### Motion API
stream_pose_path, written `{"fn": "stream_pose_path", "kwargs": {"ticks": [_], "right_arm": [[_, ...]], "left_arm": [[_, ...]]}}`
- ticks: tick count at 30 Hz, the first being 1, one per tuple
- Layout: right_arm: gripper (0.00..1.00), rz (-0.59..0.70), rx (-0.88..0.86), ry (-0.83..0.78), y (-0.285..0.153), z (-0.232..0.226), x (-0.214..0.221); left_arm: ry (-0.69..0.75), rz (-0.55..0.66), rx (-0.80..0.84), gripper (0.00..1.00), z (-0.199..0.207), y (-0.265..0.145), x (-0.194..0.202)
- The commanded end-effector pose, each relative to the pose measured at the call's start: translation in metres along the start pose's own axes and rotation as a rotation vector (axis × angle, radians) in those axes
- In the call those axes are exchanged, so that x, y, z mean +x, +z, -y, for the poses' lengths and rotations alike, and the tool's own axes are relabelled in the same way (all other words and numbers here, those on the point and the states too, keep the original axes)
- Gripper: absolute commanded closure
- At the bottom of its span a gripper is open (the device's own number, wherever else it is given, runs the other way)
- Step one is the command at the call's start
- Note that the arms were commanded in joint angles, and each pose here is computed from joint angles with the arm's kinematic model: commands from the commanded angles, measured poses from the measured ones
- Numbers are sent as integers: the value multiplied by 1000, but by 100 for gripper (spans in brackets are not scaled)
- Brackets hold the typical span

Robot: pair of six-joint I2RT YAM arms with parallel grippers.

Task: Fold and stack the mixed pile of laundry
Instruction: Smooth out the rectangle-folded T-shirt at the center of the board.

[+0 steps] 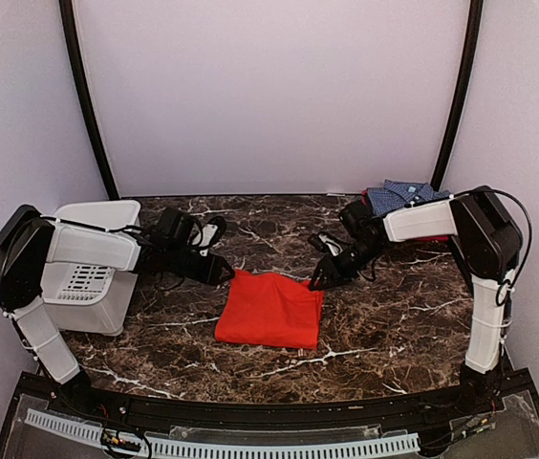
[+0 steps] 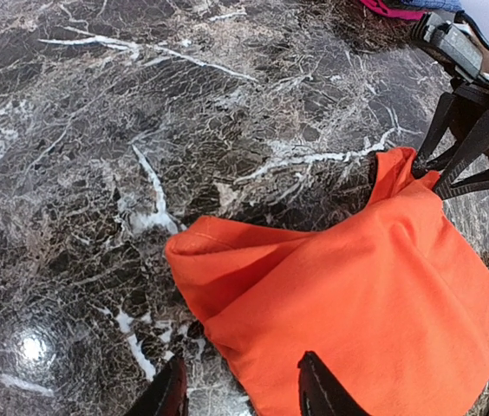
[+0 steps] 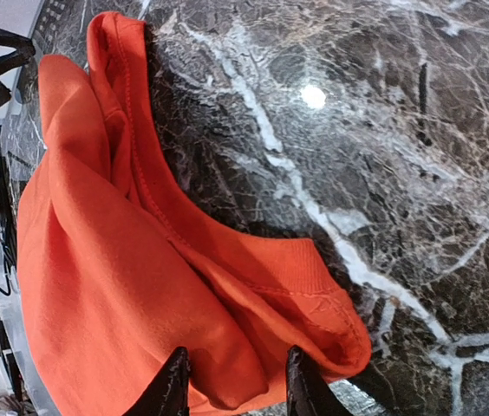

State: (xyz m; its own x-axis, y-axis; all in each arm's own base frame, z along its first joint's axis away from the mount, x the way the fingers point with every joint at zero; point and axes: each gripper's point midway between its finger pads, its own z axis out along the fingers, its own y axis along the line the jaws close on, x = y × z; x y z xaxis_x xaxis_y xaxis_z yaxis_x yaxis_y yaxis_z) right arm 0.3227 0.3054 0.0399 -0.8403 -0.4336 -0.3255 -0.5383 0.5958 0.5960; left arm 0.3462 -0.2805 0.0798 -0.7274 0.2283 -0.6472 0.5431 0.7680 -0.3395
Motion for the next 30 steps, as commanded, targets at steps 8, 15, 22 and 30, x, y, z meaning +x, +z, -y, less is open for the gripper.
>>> {"fn": "stream_pose_path", "kwargs": {"ticks": [8,15,22,30], "right_arm": [[80,10,26,-68,1,-10,-12],[93,11,41,-76,-2,-10,-12],[100,55,69,-98,-20,-19,-17],[100,107,121,-103,-46,-21,-21]], "left_arm": [[-28,-27,56,58,4,13,8],[-5,-19,70,61,1,29,4],[16,33,81,91,4,22,-15],[34,114,53,100,7,-7,-38]]}}
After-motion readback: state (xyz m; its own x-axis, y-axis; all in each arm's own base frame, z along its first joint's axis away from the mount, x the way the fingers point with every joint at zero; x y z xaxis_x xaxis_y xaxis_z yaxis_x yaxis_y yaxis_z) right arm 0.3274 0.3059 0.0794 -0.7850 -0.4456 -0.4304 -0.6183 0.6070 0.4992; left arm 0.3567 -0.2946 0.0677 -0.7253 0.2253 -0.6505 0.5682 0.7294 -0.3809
